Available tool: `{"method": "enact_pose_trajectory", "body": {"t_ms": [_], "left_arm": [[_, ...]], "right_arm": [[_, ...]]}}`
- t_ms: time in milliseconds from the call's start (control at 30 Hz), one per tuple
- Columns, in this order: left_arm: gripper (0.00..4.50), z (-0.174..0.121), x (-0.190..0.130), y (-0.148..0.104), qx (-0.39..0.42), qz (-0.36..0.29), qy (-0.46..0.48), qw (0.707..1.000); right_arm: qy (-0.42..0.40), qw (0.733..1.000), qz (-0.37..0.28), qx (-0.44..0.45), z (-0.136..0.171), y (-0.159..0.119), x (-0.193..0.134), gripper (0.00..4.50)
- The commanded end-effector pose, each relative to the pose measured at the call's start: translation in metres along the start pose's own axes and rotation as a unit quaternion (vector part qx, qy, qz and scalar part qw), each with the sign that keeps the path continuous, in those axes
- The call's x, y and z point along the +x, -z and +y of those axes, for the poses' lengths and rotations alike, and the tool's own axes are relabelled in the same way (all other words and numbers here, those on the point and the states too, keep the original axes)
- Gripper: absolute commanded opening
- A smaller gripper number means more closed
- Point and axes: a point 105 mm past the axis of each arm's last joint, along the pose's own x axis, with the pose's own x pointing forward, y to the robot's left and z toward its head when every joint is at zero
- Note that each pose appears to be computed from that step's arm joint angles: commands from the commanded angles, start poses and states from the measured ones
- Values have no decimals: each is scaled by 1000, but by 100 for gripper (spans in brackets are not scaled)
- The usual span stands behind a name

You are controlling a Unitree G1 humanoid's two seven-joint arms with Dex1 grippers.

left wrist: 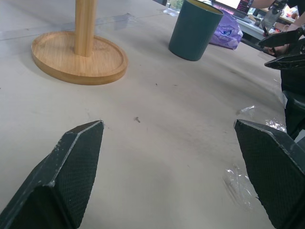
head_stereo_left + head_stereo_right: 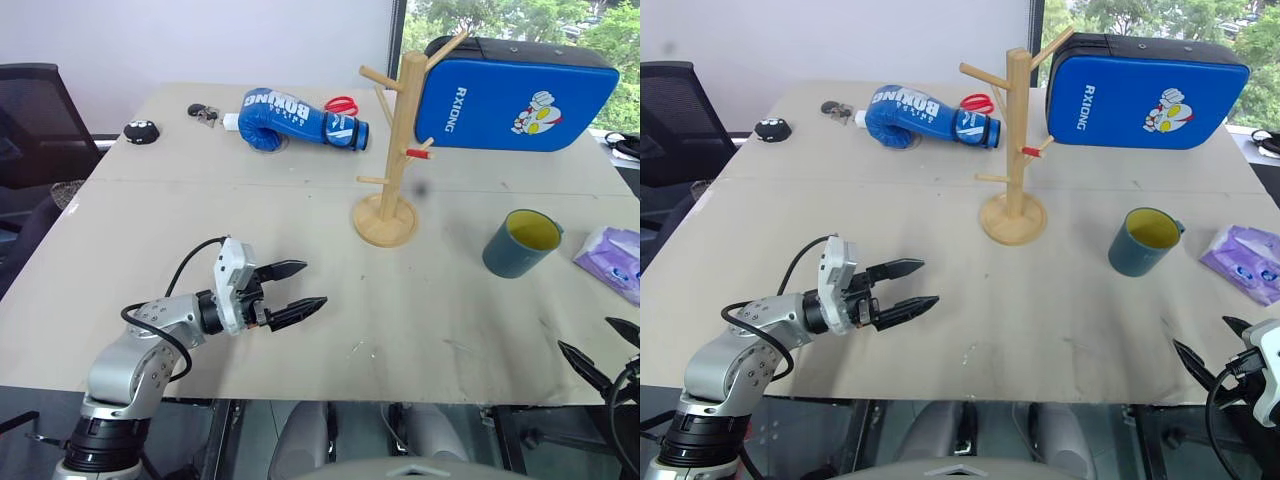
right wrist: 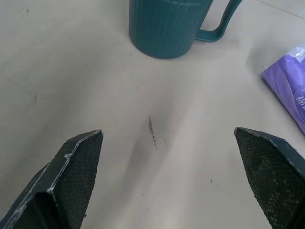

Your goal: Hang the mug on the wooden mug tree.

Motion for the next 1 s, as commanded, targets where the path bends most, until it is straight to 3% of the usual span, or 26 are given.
{"method": "enact_pose_trajectory", "body": {"t_ms": [33,400,833,1000], "left_arm": [[450,-7,-3,-14,16,-16,21,1000],[450,-36,9,-47,40,-62,164,984],[450,-50,4,-54,40,-99,174,979],[450,-50,5,-58,61,-84,169,980]], "right_arm": [[18,999,-25,-24,-5,-12,-2,446],[126,989,-67,-37,-56,-36,36,446],[94,989,-99,-52,-71,-65,80,446],[86,989,-112,-42,-75,-71,89,446]]}}
